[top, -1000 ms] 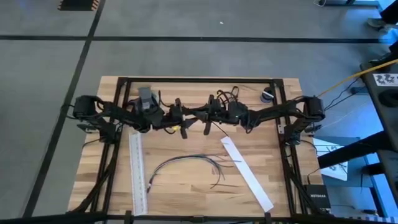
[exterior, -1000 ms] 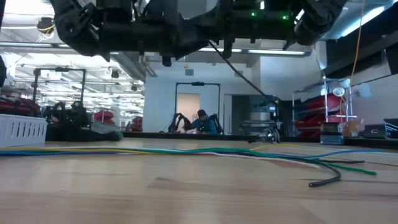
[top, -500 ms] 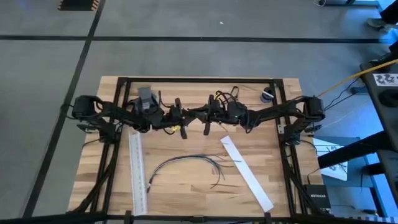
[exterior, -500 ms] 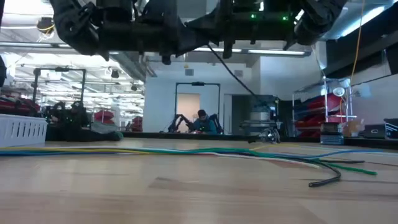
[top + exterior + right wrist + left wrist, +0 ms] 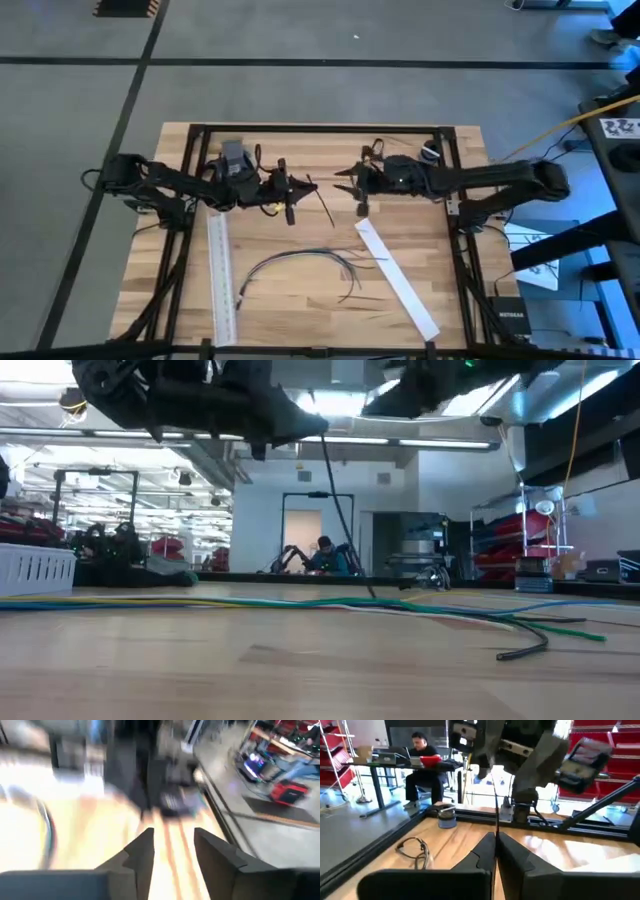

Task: Ziptie cables
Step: Put the black zip tie on the cable wires

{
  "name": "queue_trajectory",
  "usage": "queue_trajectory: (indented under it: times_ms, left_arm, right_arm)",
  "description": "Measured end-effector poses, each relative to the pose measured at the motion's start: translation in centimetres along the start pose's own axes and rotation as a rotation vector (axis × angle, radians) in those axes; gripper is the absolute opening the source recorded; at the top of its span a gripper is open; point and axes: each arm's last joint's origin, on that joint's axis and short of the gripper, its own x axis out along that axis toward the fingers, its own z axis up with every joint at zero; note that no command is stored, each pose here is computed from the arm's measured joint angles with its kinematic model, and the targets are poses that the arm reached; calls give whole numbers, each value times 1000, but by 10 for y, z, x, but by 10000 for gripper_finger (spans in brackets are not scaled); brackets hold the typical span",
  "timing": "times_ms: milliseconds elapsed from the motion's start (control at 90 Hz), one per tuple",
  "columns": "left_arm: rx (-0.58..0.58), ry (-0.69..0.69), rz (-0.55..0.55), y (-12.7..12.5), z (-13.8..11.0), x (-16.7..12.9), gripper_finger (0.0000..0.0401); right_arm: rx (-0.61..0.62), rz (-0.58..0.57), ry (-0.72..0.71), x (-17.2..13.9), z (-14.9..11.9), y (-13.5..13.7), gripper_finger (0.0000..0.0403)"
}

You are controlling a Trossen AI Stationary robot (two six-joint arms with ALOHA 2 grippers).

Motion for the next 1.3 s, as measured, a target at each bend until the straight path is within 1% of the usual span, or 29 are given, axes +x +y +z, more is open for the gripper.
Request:
queue_trajectory:
  times_ms: [89, 211, 356, 467, 544, 611, 689, 800, 1000, 1078, 1244, 1300]
  left_arm:
    - [-9, 2, -3, -1, 0, 0, 0]
    - [-26, 1, -16, -1, 0, 0, 0]
    - [-41, 3, -17, -1, 0, 0, 0]
    - [-47, 14, -17, -1, -1, 0, 0]
    - [-51, 16, -17, -1, -2, 0, 0]
    - [-53, 16, -17, -1, -2, 0, 0]
    - [-52, 16, -17, -1, -2, 0, 0]
    - [-50, 16, -17, -1, -2, 0, 0]
    - [-50, 16, -12, 0, -2, 0, 0]
    - [-50, 16, -12, 0, -2, 0, 0]
    - [-49, 16, -12, 0, -2, 0, 0]
    - [-49, 16, -13, 0, -2, 0, 0]
  right_arm:
    - [-175, 65, 125, 1, -12, 13, 141]
    - [-444, 107, 239, 19, -39, 37, 143]
    - [-761, 45, 254, 47, -61, 60, 143]
    - [-989, 47, 261, 68, -78, 77, 143]
    - [-1124, 31, 261, 79, -84, 84, 143]
    - [-1208, 44, 271, 86, -91, 89, 143]
    - [-1243, 34, 259, 91, -94, 91, 143]
    - [-1235, 0, 242, 91, -90, 89, 143]
    - [-1249, -56, 296, 87, -87, 96, 143]
    - [-1247, -50, 293, 84, -86, 102, 143]
    - [-1231, -32, 240, 79, -81, 118, 143]
    - [-1223, -10, 211, 79, -81, 121, 143]
